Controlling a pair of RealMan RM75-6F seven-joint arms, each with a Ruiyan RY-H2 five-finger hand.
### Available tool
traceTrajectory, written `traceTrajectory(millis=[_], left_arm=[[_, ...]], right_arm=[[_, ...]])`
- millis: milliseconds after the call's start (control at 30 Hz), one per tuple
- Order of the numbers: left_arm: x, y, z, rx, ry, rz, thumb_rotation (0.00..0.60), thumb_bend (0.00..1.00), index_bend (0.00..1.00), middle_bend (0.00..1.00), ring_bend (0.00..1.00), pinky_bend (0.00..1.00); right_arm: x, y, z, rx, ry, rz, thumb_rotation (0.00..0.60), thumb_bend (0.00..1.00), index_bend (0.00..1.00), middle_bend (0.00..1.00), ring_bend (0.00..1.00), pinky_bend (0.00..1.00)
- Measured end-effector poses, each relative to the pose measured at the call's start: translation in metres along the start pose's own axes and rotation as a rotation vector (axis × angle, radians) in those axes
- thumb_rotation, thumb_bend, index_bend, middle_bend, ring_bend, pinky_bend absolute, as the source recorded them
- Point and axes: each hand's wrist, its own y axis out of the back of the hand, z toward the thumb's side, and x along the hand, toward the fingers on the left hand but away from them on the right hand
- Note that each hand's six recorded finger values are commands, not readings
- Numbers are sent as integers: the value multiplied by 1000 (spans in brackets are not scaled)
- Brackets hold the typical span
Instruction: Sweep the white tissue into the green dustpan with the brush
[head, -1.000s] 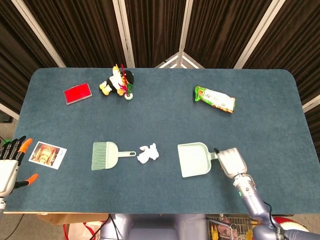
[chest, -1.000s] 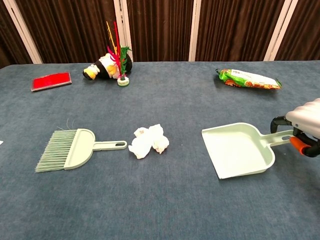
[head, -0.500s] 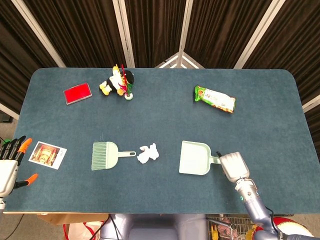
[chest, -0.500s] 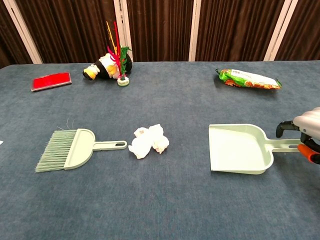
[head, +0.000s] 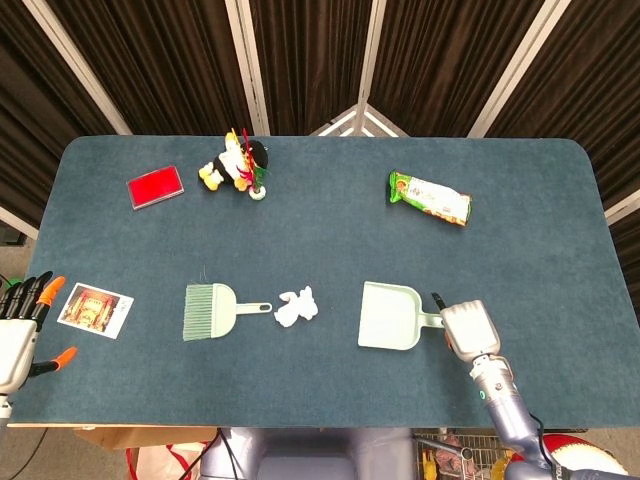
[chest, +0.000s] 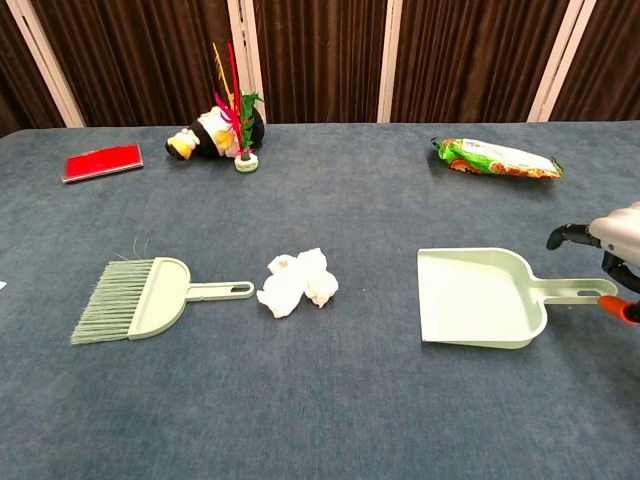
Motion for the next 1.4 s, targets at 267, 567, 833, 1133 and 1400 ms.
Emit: traceTrajectory(millis=[267,567,833,1133,1400], left_arm=[[0,0,1,-2,-3,0,600,0,0,0,0,10],[0,0,0,2,-3,-1,600,0,0,0,0,10],[0,-1,1,6,-1,-5,600,0,0,0,0,10],[8,-2,6,-12,24,-25,600,107,88,137,167,256],[38,0,28,75,31,-47,600,244,234,388,420,441]], right_arm=[[-2,-7,3,-7,-15,3,600,363,318,821,812,681],[-8,-10,5,-36,-26,-6,600,367,507,820,813,681],[-14,-9,8,-32,-9,-33,600,409,646,830,818,681],[-18,-5,6,50,7,-63,600,411,654,831,818,681],[-24,4,1,154,3,-101,600,411,654,831,818,681]])
